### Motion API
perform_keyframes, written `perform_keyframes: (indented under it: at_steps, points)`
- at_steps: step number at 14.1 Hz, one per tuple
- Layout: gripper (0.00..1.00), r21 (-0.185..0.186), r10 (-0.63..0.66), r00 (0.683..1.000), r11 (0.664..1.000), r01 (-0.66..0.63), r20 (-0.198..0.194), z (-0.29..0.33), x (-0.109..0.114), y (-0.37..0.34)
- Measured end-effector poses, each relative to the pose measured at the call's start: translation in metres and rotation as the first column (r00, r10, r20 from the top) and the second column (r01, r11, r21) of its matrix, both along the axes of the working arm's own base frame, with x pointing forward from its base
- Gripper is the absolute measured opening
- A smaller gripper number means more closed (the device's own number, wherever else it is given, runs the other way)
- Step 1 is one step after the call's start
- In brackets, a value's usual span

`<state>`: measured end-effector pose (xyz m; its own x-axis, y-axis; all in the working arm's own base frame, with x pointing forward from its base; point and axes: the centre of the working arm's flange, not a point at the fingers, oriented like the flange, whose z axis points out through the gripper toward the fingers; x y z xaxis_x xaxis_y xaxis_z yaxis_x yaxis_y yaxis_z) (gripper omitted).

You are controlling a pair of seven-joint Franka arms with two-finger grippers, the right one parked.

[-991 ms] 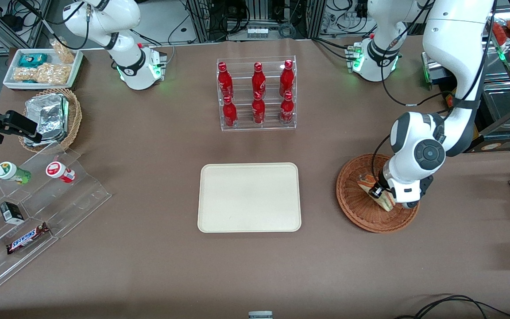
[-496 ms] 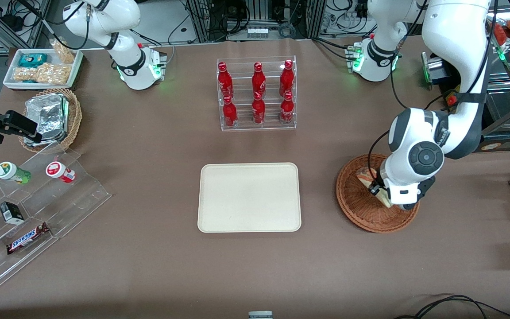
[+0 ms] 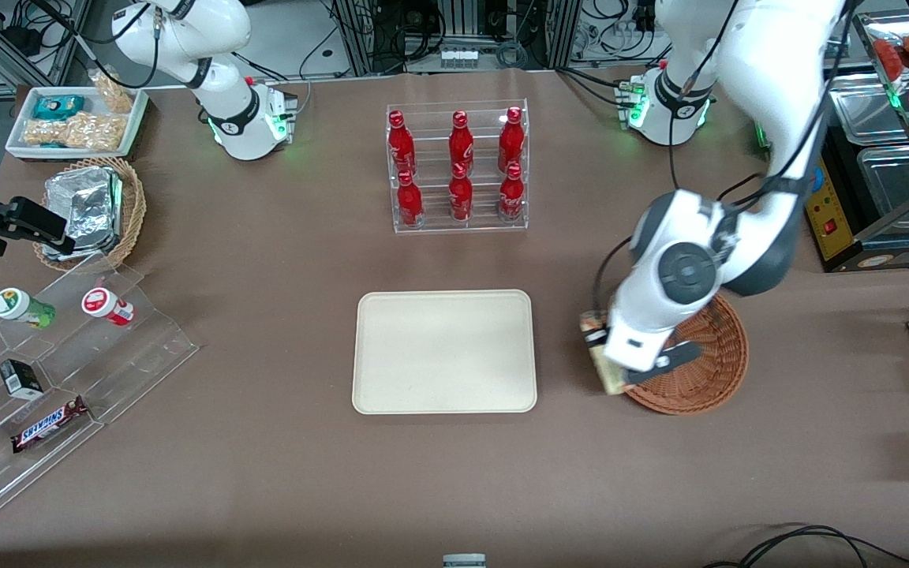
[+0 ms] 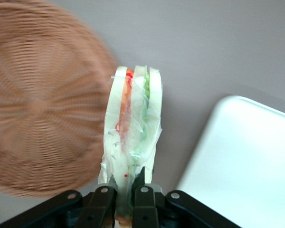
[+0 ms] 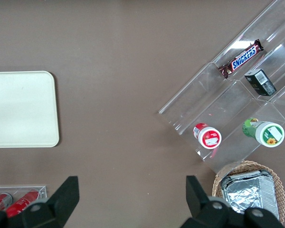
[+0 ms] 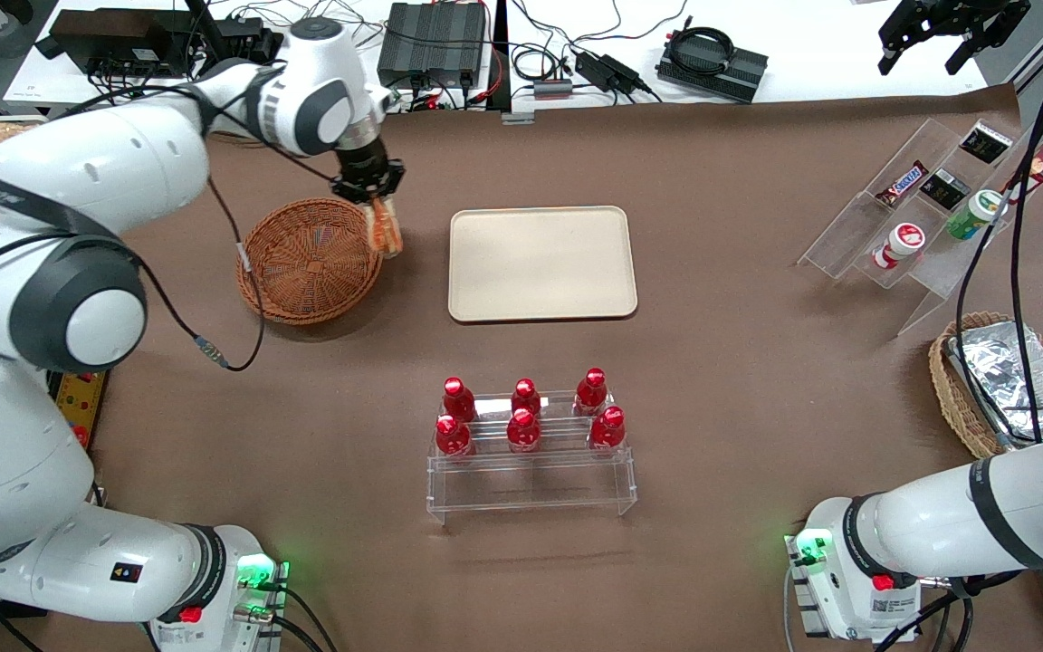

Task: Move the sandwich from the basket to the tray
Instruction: 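Lift the sandwich and carry it over the cream tray, then lower the sandwich onto the tray and open the left gripper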

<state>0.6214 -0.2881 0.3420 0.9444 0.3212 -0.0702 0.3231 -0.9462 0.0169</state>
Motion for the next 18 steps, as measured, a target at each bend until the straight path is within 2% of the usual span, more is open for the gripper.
perform_keyframes:
  at_steps: [2, 4, 9, 12, 14, 18]
  points:
    - [0.14, -0.042, -0.055, 0.998, 0.998, 0.056, 0.013, -0.007, 0.006, -0.046]
    - [0.14, -0.065, -0.118, 0.993, 0.991, 0.120, 0.027, -0.016, 0.004, -0.089]
    - [0.14, -0.100, -0.255, 0.965, 0.961, 0.260, 0.056, -0.031, -0.025, -0.183]
    - [0.14, -0.114, -0.291, 0.955, 0.949, 0.296, 0.053, -0.054, -0.039, -0.219]
    - [0.14, -0.110, -0.304, 0.951, 0.945, 0.309, 0.059, -0.068, -0.048, -0.235]
    - [0.14, -0.111, -0.255, 0.965, 0.959, 0.260, 0.055, -0.091, -0.054, -0.244]
